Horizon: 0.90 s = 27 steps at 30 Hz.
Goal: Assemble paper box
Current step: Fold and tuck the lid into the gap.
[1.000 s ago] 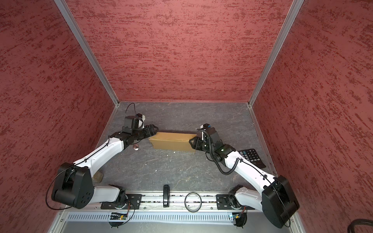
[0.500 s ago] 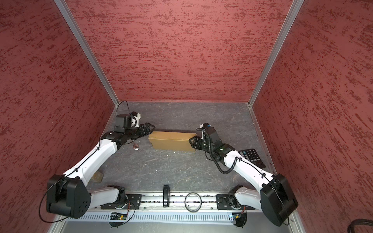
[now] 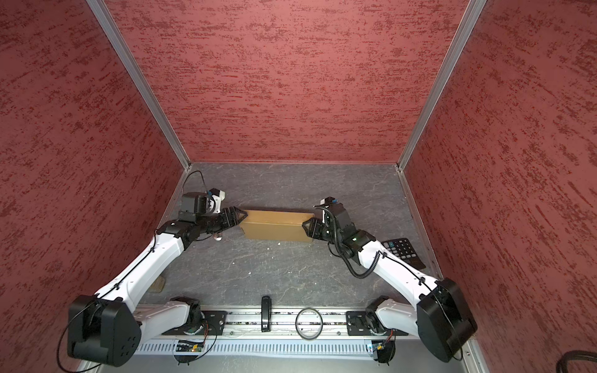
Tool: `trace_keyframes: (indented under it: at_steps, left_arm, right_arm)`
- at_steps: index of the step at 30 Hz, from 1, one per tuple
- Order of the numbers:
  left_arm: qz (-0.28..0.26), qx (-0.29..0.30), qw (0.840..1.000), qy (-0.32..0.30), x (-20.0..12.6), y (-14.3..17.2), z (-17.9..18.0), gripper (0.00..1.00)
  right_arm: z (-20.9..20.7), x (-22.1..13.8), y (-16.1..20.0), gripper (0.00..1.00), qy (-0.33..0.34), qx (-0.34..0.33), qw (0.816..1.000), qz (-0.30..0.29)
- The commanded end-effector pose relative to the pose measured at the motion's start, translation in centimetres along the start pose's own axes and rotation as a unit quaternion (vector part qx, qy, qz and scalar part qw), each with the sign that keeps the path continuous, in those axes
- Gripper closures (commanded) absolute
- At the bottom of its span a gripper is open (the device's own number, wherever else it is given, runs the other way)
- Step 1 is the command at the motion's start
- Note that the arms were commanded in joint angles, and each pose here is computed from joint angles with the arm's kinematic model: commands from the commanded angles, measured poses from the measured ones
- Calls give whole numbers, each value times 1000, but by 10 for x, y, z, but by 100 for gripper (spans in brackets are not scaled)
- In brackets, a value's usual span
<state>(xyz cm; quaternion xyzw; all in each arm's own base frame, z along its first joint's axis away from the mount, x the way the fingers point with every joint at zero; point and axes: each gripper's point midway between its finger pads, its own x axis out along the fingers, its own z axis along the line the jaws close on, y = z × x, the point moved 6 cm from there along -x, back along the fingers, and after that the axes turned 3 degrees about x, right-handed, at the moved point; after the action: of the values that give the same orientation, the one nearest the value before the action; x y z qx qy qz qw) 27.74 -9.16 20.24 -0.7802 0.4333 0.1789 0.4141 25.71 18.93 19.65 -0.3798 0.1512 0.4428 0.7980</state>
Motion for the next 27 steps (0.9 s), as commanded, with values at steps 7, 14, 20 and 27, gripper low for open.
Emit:
trace_keyframes:
  at_steps: [7, 14, 20, 27]
  left_arm:
    - [17, -1, 1000, -11, 15, 14, 12, 35]
    - [17, -6, 1000, -21, 18, 16, 16, 38]
    - [17, -4, 1000, -23, 17, 16, 16, 39]
    - [20, 1, 1000, -21, 17, 16, 15, 40]
  right_arm:
    - [2, -3, -8, 43, 13, 7, 1000, -11]
    - [15, -22, -20, 35, 16, -14, 999, -26]
    - [23, -19, -28, 41, 9, -23, 1000, -18]
    - [17, -2, -26, 45, 20, -23, 1000, -2]
